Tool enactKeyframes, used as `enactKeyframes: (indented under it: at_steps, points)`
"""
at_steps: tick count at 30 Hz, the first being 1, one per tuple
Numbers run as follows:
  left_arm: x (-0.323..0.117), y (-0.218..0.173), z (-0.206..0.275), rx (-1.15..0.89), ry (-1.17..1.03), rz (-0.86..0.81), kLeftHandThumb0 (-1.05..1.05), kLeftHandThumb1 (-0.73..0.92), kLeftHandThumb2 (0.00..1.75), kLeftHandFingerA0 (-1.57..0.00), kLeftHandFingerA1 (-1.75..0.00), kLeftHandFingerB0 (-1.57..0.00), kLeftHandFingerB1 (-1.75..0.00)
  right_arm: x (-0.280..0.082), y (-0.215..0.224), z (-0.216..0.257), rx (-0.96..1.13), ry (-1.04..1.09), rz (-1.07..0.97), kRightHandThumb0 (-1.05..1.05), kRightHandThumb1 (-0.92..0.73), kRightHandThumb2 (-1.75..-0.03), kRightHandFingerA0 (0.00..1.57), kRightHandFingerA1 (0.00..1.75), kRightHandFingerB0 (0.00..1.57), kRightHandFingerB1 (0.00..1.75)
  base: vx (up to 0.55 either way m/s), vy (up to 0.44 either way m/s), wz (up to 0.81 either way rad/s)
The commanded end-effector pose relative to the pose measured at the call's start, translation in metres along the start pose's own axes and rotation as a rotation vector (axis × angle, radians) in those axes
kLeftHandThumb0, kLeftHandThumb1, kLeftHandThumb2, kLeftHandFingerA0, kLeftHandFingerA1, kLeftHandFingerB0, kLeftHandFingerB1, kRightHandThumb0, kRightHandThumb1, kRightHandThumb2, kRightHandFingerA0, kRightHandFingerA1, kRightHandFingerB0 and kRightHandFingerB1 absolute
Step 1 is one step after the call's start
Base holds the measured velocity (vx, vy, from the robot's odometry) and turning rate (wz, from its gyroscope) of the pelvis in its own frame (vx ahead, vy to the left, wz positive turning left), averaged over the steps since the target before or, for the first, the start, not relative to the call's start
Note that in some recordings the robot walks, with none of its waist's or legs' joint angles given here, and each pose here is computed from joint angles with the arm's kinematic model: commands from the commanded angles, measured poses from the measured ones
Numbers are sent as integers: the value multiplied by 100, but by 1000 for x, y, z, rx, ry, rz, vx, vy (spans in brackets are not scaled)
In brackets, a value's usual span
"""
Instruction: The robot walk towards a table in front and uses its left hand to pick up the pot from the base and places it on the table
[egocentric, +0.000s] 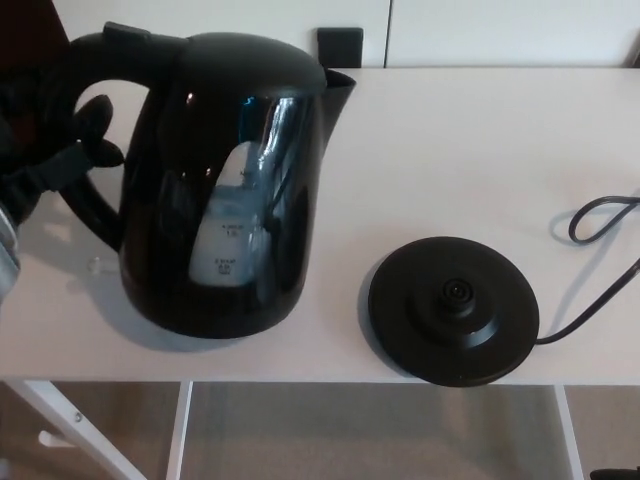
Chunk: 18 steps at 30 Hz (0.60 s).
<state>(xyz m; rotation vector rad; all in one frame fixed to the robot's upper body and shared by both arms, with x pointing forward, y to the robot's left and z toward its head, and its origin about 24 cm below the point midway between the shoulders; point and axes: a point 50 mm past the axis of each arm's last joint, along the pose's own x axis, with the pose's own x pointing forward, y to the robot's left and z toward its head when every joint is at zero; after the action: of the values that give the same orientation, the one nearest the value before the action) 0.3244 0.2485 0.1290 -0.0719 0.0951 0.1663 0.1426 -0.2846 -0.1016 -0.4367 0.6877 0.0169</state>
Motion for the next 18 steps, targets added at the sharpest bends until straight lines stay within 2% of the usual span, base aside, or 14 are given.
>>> enactKeyframes:
  at_steps: [1,2,3,4,5,7,8,9,11,12,13,16,17,18]
  points:
    - [-14,-13,5,471,-351,-60,-41,64,60,-81,-47,-42,-34,-2,-4,-2,-15,0,-11,-37,-68,-59,70,46,53,40,0,0,0]
    - [-16,-15,2,475,-311,-142,-61,50,73,-21,-40,-8,-34,-1,-4,-1,-9,-1,-11,-36,-67,-59,71,46,53,41,0,0,0]
    - [-17,-16,1,476,-300,-165,-61,50,73,-21,-40,-8,-34,-1,-4,-1,-7,-1,-12,-36,-67,-59,71,46,53,41,0,0,0]
    - [-18,-17,-2,485,-285,-208,-62,43,77,-4,-36,-3,-21,-1,-4,-1,0,0,-9,-35,-68,-59,71,46,53,41,0,0,0]
    - [-18,-19,-2,483,-277,-235,-66,43,81,0,-15,0,-13,-1,-4,0,3,0,-10,-36,-67,-59,70,46,53,41,0,0,0]
    - [-20,-20,-3,478,-265,-275,-69,44,81,0,-12,0,-11,-1,-4,0,8,-1,-11,-36,-67,-59,70,46,53,41,0,0,0]
    - [-20,-21,-3,479,-264,-293,-69,43,70,0,-9,0,-4,-1,-4,0,4,-3,-11,-36,-68,-59,69,45,52,40,0,0,0]
    - [-20,-21,-2,480,-263,-311,-69,43,70,0,-9,0,-4,-1,-5,0,-3,-6,-11,-36,-68,-59,69,45,52,40,0,0,0]
    - [-20,-21,-2,480,-259,-329,-73,44,74,0,-4,0,-1,-1,-5,0,-5,-5,-12,-36,-68,-59,70,45,53,40,0,0,0]
    - [-20,-20,-1,483,-258,-341,-74,44,81,0,-4,0,-6,-1,-5,1,-7,-6,-12,-36,-68,-59,70,45,53,40,0,0,0]
    - [-20,-19,-1,493,-257,-349,-75,45,80,0,-1,0,-4,-1,-5,1,-8,-8,-12,-42,-57,-81,64,58,49,52,0,0,0]
    - [-21,-17,0,523,-252,-361,-77,46,81,0,0,0,-3,-1,-5,1,-4,-11,-12,-42,-57,-81,65,58,49,52,0,0,0]
    - [-22,-15,0,540,-244,-390,-75,53,57,0,0,0,0,-1,-5,1,-3,-7,-9,-37,-68,-59,71,46,53,40,0,0,0]
    - [-22,-15,0,547,-241,-404,-75,53,57,0,0,0,0,-1,-5,0,-3,-5,-7,-37,-68,-59,71,46,53,40,0,0,0]
